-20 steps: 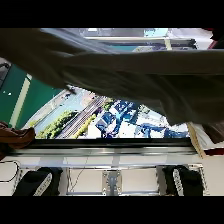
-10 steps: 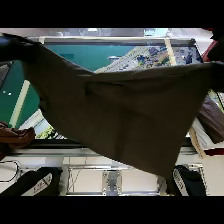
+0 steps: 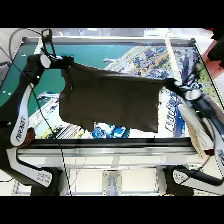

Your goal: Fold the shirts.

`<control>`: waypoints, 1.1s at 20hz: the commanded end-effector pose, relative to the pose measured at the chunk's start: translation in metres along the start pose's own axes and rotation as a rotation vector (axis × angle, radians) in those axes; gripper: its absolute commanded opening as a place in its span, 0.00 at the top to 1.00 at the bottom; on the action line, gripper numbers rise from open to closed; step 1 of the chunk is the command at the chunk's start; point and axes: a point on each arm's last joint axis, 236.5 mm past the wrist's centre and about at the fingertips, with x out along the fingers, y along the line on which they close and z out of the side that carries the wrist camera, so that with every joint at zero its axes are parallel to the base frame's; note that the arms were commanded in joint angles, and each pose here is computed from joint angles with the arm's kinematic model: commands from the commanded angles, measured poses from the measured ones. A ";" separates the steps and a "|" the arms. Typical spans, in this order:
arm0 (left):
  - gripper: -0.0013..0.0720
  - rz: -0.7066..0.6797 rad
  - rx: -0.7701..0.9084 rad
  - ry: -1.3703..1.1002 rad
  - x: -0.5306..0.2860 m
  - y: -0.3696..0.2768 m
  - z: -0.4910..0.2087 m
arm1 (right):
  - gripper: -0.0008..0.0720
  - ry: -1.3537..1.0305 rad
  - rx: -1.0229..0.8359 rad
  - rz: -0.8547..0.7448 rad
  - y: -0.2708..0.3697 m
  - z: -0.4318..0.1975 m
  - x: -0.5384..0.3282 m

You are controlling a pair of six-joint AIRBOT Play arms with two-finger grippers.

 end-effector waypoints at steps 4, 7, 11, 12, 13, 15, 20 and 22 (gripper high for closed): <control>0.29 -0.018 -0.090 -0.126 0.016 0.000 0.030 | 0.57 -0.303 -0.078 -0.090 0.024 0.014 0.036; 0.22 -0.013 -0.038 -0.235 -0.050 -0.007 0.092 | 0.54 -0.431 -0.071 -0.076 0.028 0.077 -0.003; 0.22 0.308 0.220 -0.228 -0.195 0.053 0.119 | 0.54 -0.540 -0.193 -0.087 0.013 0.159 -0.105; 0.22 0.395 0.218 -0.194 -0.225 0.080 0.111 | 0.54 -0.526 -0.182 -0.070 0.008 0.165 -0.127; 0.22 0.451 0.178 -0.156 -0.248 0.107 0.095 | 0.54 -0.480 -0.180 -0.051 0.001 0.164 -0.145; 0.22 0.514 0.074 -0.061 -0.270 0.152 0.040 | 0.54 -0.308 -0.166 -0.033 -0.022 0.134 -0.165; 0.22 0.415 -0.342 0.121 -0.227 0.170 -0.173 | 0.54 -0.049 0.089 -0.137 -0.099 0.033 -0.192; 0.23 0.295 -0.569 0.195 -0.188 0.142 -0.237 | 0.54 -0.011 0.125 -0.122 -0.098 0.009 -0.195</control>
